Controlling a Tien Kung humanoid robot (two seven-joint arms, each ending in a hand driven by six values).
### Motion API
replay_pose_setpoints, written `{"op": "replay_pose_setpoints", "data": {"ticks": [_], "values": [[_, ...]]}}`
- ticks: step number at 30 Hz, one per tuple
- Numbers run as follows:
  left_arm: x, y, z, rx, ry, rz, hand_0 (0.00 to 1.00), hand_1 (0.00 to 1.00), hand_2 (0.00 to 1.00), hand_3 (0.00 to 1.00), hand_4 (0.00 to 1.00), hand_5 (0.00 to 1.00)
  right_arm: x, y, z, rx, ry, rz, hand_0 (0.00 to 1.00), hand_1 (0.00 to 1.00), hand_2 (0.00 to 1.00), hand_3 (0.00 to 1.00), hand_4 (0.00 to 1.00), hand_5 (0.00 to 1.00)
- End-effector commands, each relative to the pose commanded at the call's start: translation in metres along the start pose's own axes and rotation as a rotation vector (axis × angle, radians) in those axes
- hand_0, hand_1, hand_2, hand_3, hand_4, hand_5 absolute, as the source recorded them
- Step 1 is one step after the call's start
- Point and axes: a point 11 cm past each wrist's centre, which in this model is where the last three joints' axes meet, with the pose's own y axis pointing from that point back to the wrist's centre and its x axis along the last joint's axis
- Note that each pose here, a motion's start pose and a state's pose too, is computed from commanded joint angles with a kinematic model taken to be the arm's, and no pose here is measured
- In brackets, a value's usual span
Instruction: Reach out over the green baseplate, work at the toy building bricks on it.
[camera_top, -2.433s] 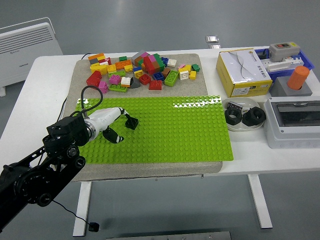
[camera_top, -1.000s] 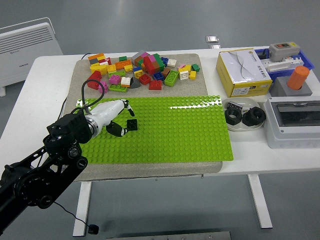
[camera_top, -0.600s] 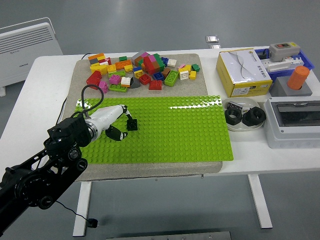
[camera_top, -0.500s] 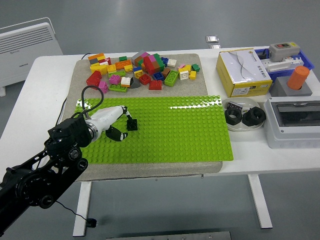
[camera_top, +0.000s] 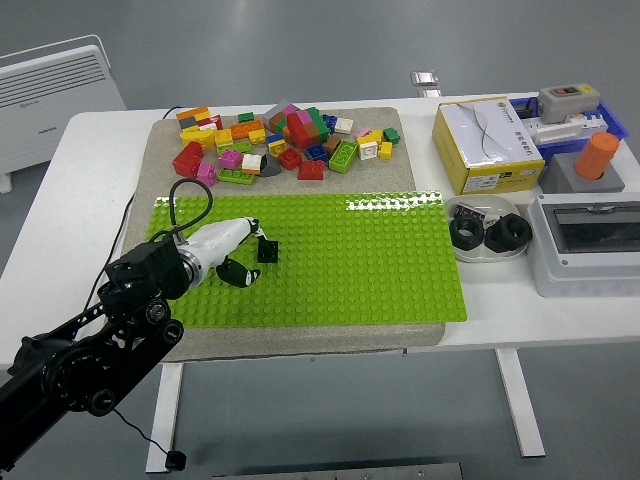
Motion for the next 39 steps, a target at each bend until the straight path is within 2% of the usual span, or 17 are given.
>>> {"op": "replay_pose_setpoints", "data": {"ticks": [20, 29, 39], "values": [[0.002, -0.003, -0.004, 0.017, 0.008, 0.024, 0.998, 0.998, 0.998, 0.632, 0.66, 0.003, 0.0, 0.0, 0.002, -0.005, 0.001, 0.001, 0.695, 0.682, 0.819, 0.856, 0.846, 0.998], [0.002, -0.003, 0.003, -0.004, 0.004, 0.032, 0.998, 0.998, 0.998, 0.633, 0.659, 0.002, -0.001, 0.0, 0.002, -0.005, 0.002, 0.0, 0.694, 0.684, 0.819, 0.856, 0.848, 0.998], [0.01, 0.0, 0.009, -0.024, -0.001, 0.059, 0.998, 0.998, 0.998, 0.624, 0.646, 0.002, -0.001, 0.0, 0.002, -0.005, 0.0, 0.003, 0.695, 0.68, 0.816, 0.855, 0.849, 0.998]]}}
